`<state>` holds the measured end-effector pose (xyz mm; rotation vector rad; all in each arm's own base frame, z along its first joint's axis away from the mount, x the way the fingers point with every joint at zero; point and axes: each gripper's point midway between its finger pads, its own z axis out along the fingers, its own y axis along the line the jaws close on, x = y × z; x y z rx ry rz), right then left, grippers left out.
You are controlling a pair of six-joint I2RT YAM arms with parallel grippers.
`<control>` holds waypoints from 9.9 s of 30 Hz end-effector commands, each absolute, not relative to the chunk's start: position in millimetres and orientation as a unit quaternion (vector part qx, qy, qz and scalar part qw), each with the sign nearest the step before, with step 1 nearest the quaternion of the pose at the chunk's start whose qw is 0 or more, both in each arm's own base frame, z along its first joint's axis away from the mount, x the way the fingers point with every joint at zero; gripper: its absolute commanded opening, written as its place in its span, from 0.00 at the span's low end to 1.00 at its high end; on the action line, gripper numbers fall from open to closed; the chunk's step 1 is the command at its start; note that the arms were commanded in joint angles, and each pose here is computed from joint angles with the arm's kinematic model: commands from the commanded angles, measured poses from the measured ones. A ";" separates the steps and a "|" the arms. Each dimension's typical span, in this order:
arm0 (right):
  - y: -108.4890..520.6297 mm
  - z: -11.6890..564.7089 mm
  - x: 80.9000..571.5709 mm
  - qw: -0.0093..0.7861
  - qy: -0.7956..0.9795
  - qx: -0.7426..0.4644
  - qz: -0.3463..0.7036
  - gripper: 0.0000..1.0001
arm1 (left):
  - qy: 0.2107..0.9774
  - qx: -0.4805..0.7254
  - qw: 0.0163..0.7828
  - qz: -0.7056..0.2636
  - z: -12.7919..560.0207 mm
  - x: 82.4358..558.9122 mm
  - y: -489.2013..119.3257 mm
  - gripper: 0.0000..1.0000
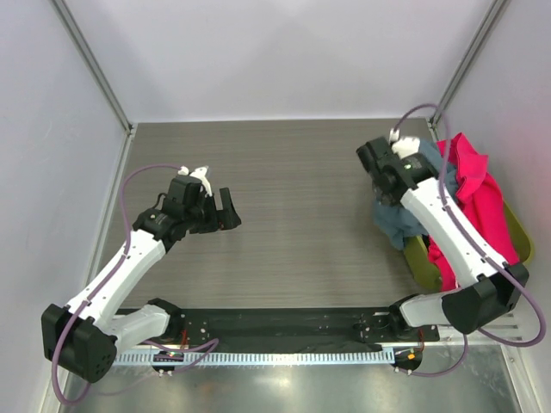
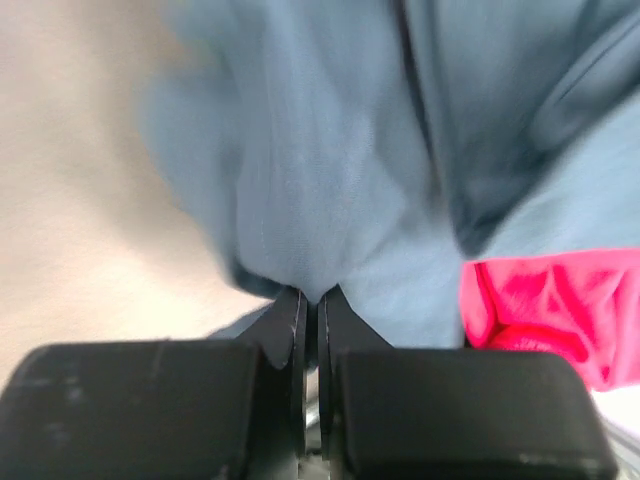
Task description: Fold and stack the t-shirts
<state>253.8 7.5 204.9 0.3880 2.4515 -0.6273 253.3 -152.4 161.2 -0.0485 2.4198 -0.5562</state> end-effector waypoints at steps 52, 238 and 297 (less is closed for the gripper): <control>65.5 169.5 403.3 0.372 0.909 0.188 0.001 1.00 | 0.923 -0.112 0.337 -0.148 162.9 306.3 -140.6 0.91; 304.3 51.1 378.6 0.244 0.961 -0.083 0.101 0.30 | 0.924 -0.149 0.347 -0.068 161.4 261.3 -37.4 0.69; 104.5 170.6 302.7 0.383 0.919 0.085 0.039 0.01 | 0.910 -0.269 0.254 -0.188 36.1 516.1 -129.5 0.49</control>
